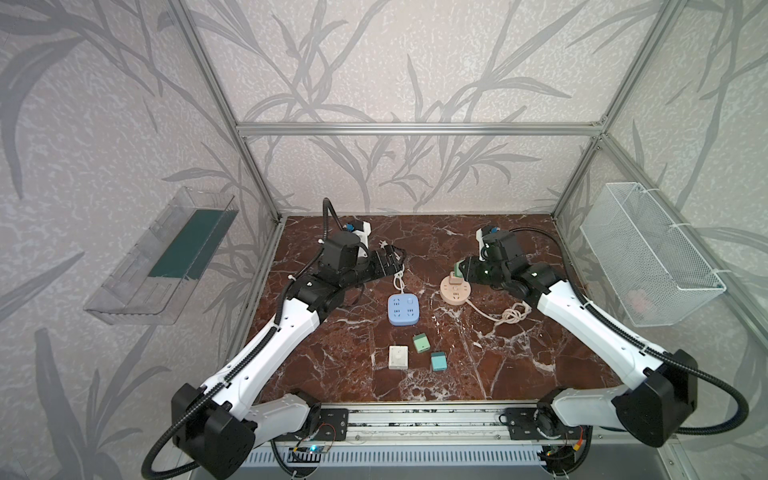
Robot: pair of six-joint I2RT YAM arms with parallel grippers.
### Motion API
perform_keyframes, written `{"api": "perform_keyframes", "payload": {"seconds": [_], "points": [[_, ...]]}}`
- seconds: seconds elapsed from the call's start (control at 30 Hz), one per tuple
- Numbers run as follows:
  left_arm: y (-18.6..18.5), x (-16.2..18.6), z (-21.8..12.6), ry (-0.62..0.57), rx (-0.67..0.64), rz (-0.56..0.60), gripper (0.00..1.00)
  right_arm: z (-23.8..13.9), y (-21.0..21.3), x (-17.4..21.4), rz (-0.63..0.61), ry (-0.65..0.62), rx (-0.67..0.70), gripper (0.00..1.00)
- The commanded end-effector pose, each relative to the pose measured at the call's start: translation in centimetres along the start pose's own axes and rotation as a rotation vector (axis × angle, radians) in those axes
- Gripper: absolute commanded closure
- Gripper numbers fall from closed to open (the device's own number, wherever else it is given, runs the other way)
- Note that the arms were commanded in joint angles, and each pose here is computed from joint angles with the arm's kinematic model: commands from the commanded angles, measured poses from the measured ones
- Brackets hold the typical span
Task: Insert the plug
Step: 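Open the left gripper while the right gripper carries the charger over the pink strip, then lower the green charger prongs-down onto the round pink strip with the right gripper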
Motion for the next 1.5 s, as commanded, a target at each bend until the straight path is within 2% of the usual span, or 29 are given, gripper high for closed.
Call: {"api": "perform_keyframes", "payload": {"seconds": [0.0, 0.13, 0.33, 0.93, 1.07, 1.13, 1.47], "points": [[3.9, 2.8, -0.4, 0.117, -0.248, 0.134, 0.01, -0.1, -1.1, -0.6, -0.095, 0.014, 0.128, 1.0], [4.7, 3.9, 1.0, 0.069, -0.23, 0.111, 0.01, 0.6, -1.2, -0.8, -0.125, 0.047, 0.175, 1.0], [5.0, 4.7, 2.6, 0.078, -0.2, 0.112, 0.01, 2.1, -1.6, -0.6, -0.185, 0.141, 0.234, 1.0], [4.4, 5.0, 2.3, 0.076, -0.136, 0.15, 0.02, 4.9, -5.1, -1.2, -0.148, 0.265, 0.345, 1.0], [4.3, 5.0, 2.4, 0.08, -0.132, 0.15, 0.02, 4.9, -5.3, -1.3, -0.14, 0.271, 0.344, 1.0], [4.5, 5.1, 2.5, 0.079, -0.137, 0.149, 0.02, 6.1, -5.7, -0.8, -0.141, 0.302, 0.35, 1.0], [4.6, 5.4, 2.7, 0.078, -0.129, 0.147, 0.02, 7.9, -5.0, -0.7, -0.166, 0.309, 0.276, 1.0]]}}
Point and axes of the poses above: each gripper's point midway between its finger pads, its own z axis out along the fingers, its own y axis along the line the jaws close on, x = y × z, the point moved 5 cm from there along -z, back along the fingers, and after that the axes turned 9 degrees about z, right-handed, at the moved point
